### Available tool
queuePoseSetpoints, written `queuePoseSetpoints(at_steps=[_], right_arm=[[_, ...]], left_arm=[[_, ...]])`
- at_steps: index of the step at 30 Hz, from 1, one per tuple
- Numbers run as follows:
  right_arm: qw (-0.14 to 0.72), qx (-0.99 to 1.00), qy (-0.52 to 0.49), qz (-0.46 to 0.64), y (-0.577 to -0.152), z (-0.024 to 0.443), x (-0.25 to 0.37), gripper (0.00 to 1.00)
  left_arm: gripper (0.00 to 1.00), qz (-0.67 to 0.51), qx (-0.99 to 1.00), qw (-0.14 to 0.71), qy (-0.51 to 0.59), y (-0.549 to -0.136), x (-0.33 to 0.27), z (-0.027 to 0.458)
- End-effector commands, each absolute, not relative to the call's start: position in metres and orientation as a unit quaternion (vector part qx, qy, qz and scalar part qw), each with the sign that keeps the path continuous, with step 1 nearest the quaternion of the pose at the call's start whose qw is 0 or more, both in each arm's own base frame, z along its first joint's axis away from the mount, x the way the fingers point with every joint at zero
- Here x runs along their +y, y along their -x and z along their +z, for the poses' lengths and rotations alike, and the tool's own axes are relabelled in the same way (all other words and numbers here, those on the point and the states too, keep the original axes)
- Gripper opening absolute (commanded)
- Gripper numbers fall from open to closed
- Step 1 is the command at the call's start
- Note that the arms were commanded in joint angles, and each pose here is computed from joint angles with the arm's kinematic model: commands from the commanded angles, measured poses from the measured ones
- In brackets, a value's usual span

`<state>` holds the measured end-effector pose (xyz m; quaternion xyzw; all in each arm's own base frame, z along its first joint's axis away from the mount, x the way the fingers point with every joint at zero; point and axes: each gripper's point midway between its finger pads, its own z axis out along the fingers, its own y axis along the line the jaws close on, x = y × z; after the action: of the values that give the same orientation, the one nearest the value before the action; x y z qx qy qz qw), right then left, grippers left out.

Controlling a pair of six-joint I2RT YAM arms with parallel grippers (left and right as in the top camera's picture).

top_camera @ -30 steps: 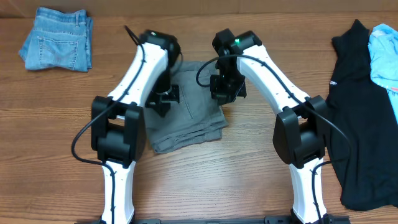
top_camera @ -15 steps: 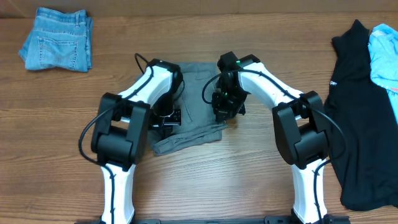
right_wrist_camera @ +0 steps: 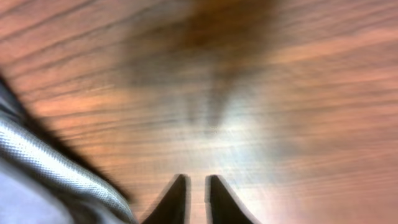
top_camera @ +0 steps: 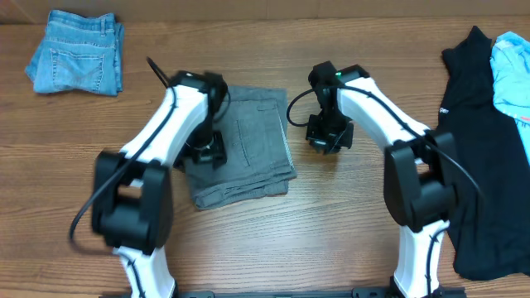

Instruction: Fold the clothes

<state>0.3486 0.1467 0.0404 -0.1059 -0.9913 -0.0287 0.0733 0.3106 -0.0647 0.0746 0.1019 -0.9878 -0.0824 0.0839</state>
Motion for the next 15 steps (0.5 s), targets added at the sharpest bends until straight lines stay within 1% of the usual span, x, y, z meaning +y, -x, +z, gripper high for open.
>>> queuePoseSetpoints(at_steps=[1, 2, 3, 7, 10, 15], right_arm=[[-0.028, -0.991, 0.126, -0.045, -0.37, 0.114, 0.134, 0.61], [-0.034, -0.99, 0.129, -0.048, -0.369, 0.121, 0.132, 0.96], [-0.041, -0.989, 0.129, -0.052, -0.369, 0.129, 0.128, 1.0], [-0.055, -0.988, 0.133, -0.055, -0.369, 0.143, 0.113, 1.0], [-0.057, -0.985, 0.154, -0.054, -0.374, 0.143, 0.098, 1.0], [-0.062, -0.979, 0.186, -0.054, -0.381, 0.144, 0.074, 1.0]], left_arm=[[1.0, -0.067, -0.99, -0.017, -0.126, -0.329, -0.048, 0.13], [1.0, -0.064, -0.989, -0.023, -0.134, -0.33, -0.043, 0.134], [1.0, -0.063, -0.987, -0.027, -0.144, -0.331, -0.037, 0.137], [1.0, -0.035, -0.988, -0.017, -0.151, -0.336, -0.022, 0.129], [1.0, 0.029, -0.989, -0.012, -0.145, -0.348, -0.021, 0.11], [1.0, 0.075, -0.985, 0.001, -0.157, -0.352, -0.015, 0.085]])
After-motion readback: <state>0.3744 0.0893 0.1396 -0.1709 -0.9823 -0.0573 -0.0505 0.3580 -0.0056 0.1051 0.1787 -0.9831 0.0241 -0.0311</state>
